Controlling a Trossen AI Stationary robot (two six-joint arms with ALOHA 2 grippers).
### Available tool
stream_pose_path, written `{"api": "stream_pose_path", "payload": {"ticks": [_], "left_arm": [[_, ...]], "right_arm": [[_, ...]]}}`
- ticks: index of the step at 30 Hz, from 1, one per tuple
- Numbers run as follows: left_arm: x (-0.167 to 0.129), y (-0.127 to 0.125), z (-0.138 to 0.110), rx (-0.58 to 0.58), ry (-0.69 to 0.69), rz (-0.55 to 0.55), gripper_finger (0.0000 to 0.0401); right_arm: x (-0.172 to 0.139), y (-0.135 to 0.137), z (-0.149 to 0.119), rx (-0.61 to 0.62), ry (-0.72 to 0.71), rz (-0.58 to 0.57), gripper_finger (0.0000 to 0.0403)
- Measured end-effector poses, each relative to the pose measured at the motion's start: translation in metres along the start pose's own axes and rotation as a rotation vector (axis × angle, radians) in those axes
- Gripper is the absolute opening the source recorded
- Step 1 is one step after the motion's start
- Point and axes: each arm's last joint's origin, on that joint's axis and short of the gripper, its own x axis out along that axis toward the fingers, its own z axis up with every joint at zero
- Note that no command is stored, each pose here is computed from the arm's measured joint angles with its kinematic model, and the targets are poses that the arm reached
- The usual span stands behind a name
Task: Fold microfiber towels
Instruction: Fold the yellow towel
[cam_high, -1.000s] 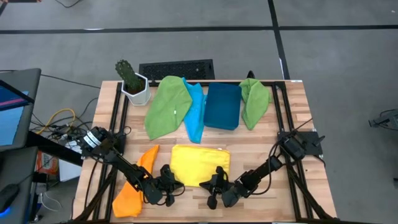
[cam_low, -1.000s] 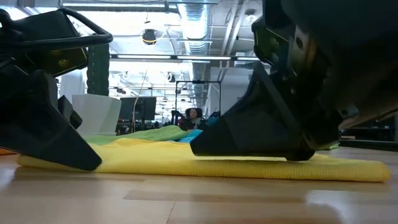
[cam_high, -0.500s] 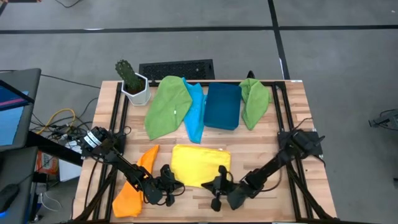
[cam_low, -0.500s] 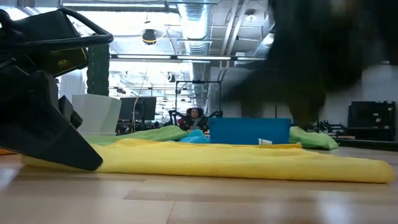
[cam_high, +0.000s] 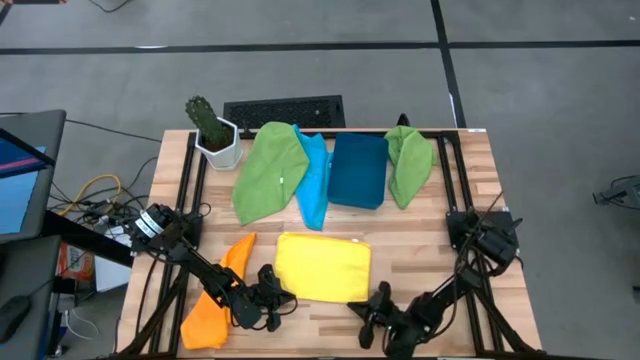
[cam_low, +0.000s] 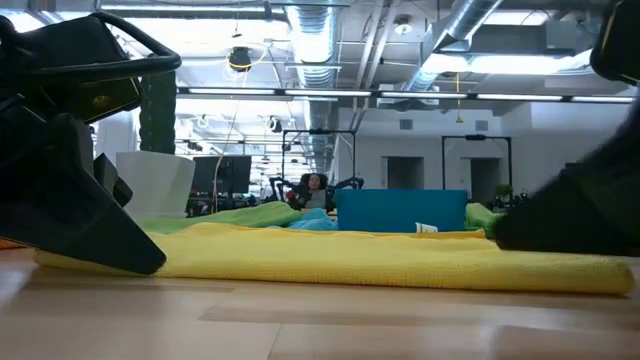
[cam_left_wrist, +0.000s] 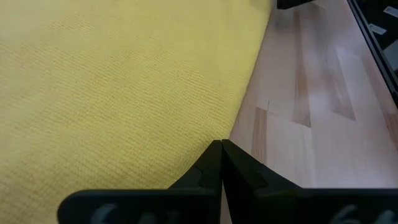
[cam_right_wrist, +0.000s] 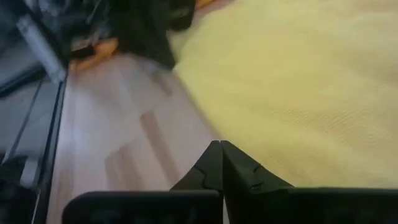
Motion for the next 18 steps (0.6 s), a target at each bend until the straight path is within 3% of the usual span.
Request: {"api": "stream_pose_path", "payload": {"ticks": [5, 7, 10, 14, 18], "left_arm": [[0.000, 0.000, 0.001, 0.000, 0.005, -0.008, 0.0000], [-0.001, -0.001, 0.002, -0.001, 0.004, -0.010, 0.0000], [-0.001, 0.000, 0.002, 0.001, 0.004, -0.008, 0.0000], [-0.001, 0.000, 0.002, 0.002, 0.003, -0.008, 0.0000], [-0.001, 0.000, 0.002, 0.003, 0.004, -0.008, 0.0000]], "right_arm": [[-0.006, 0.005, 0.010, -0.001, 0.029, 0.028, 0.0014], [-0.011, 0.005, 0.020, -0.086, 0.045, 0.029, 0.0014], [-0.018, 0.006, 0.035, -0.120, 0.052, 0.003, 0.0016], [-0.017, -0.013, 0.029, -0.143, 0.091, -0.114, 0.0014], [-0.018, -0.017, 0.022, -0.128, 0.114, -0.126, 0.0017]]}}
